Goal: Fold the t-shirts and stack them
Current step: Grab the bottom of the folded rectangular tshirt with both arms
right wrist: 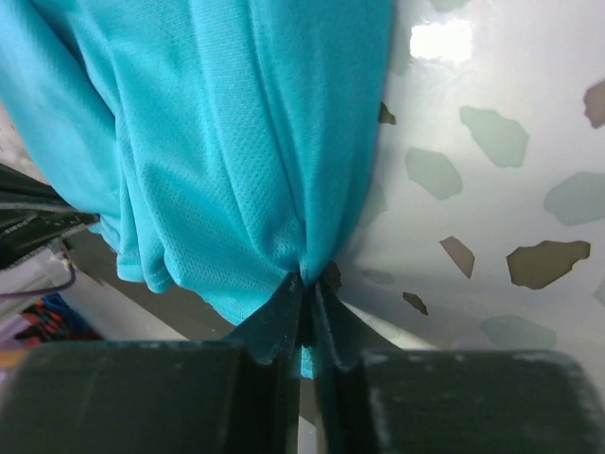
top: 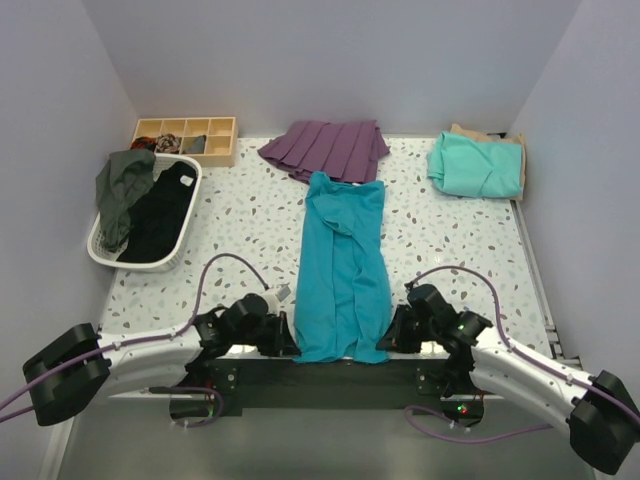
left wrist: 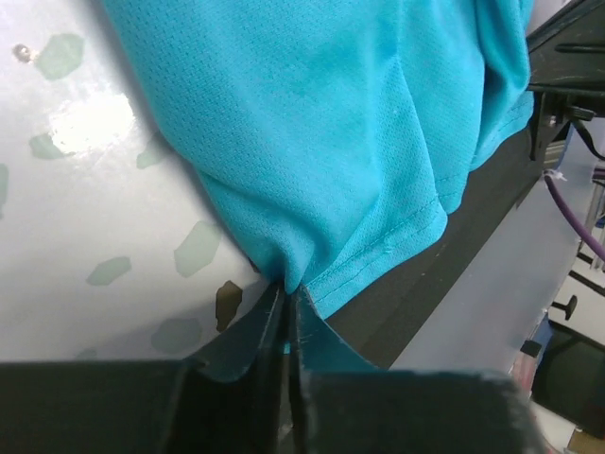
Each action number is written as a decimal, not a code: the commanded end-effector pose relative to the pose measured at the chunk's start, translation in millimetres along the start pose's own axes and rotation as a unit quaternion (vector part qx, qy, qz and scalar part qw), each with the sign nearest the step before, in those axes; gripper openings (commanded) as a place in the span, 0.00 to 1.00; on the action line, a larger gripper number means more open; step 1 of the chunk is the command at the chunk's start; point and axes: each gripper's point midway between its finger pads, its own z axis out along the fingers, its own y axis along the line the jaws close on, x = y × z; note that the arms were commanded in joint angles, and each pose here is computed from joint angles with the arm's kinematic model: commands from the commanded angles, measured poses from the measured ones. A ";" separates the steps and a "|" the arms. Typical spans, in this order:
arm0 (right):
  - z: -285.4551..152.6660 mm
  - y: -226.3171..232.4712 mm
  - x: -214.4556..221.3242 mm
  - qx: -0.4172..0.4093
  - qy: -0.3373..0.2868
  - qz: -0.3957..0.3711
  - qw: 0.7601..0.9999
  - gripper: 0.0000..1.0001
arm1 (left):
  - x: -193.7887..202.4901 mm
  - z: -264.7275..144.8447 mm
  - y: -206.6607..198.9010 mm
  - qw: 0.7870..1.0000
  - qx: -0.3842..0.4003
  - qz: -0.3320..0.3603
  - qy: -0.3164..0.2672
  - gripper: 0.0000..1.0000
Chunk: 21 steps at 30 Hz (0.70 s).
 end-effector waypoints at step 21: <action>-48.0 87.7 -69.5 -0.004 -0.088 -0.141 0.986 0.00 | -103.8 -20.7 -63.6 0.989 -0.095 0.068 -0.090 0.00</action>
